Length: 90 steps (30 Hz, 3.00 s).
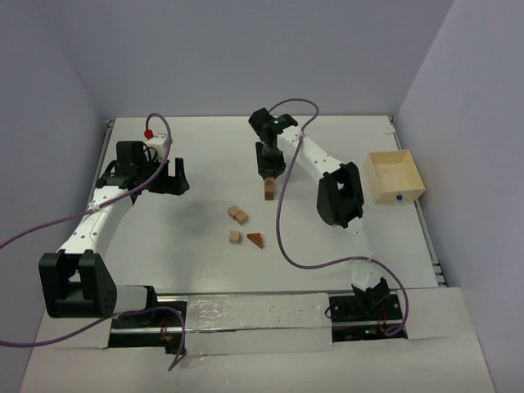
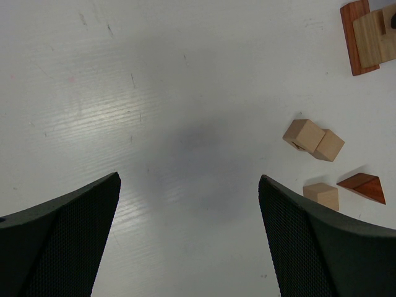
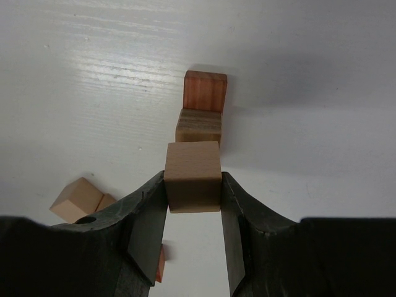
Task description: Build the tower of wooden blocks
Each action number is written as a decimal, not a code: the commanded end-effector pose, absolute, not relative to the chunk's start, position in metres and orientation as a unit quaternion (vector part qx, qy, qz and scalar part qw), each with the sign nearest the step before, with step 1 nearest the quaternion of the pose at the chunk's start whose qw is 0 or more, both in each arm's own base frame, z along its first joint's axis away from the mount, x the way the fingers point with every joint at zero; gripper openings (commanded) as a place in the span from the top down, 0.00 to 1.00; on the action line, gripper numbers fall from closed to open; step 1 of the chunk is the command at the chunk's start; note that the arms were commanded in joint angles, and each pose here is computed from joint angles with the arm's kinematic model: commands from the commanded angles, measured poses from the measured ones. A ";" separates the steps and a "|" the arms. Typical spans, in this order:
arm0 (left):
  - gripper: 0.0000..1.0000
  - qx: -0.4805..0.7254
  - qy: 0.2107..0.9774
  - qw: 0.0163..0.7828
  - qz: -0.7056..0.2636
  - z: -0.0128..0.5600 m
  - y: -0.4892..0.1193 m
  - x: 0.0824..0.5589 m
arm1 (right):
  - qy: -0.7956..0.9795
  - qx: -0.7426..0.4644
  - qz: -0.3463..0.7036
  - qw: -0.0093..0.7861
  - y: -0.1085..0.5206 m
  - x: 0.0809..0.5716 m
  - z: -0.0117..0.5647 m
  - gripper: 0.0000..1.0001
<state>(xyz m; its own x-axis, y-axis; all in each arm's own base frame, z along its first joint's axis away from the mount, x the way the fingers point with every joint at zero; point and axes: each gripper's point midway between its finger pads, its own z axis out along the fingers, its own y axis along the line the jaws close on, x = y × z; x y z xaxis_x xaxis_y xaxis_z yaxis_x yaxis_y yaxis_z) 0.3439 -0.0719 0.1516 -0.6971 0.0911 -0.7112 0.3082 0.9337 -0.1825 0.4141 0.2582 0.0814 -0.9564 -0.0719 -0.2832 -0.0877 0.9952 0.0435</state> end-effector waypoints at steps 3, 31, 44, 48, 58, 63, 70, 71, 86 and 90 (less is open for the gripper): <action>0.01 0.113 0.901 0.394 -0.145 0.162 -0.074 0.354 | 0.989 -0.041 0.029 0.138 0.261 0.410 0.081 0.51; 0.13 0.190 0.870 0.422 -0.169 0.187 -0.098 0.343 | 0.935 -0.124 0.065 0.325 0.245 0.380 0.244 0.04; 0.58 0.663 0.680 0.244 -0.197 0.124 -0.193 0.254 | 0.948 -0.064 0.094 0.298 0.141 0.374 0.231 0.00; 0.54 0.760 0.583 0.243 -0.150 0.109 -0.203 0.253 | 0.949 -0.026 0.108 0.294 0.112 0.377 0.232 0.00; 0.44 0.867 0.419 0.197 -0.184 0.102 -0.233 0.265 | 0.945 0.019 0.148 0.290 0.077 0.380 0.240 0.00; 0.45 0.878 0.397 0.185 -0.195 0.093 -0.244 0.268 | 0.945 0.019 0.153 0.288 0.077 0.377 0.238 0.00; 0.44 0.891 0.379 0.160 -0.192 0.079 -0.246 0.284 | 0.946 0.013 0.165 0.279 0.080 0.377 0.234 0.00; 0.43 0.891 0.379 0.158 -0.193 0.079 -0.245 0.283 | 0.946 0.012 0.166 0.278 0.080 0.377 0.234 0.00; 0.40 0.903 0.371 0.133 -0.171 0.059 -0.239 0.314 | 0.948 0.012 0.170 0.267 0.081 0.375 0.227 0.00; 0.40 0.903 0.372 0.132 -0.168 0.057 -0.239 0.318 | 0.949 0.011 0.172 0.263 0.082 0.374 0.224 0.00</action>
<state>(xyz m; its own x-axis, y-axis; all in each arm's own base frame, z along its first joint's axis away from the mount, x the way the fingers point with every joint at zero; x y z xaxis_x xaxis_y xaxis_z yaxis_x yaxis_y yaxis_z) 0.3119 -0.2344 0.0493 0.6401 0.6589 -0.3952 0.7408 -0.6656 0.0903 0.3772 0.0822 0.2158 -0.8747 0.1233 -0.4687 -0.0420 0.9442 0.3268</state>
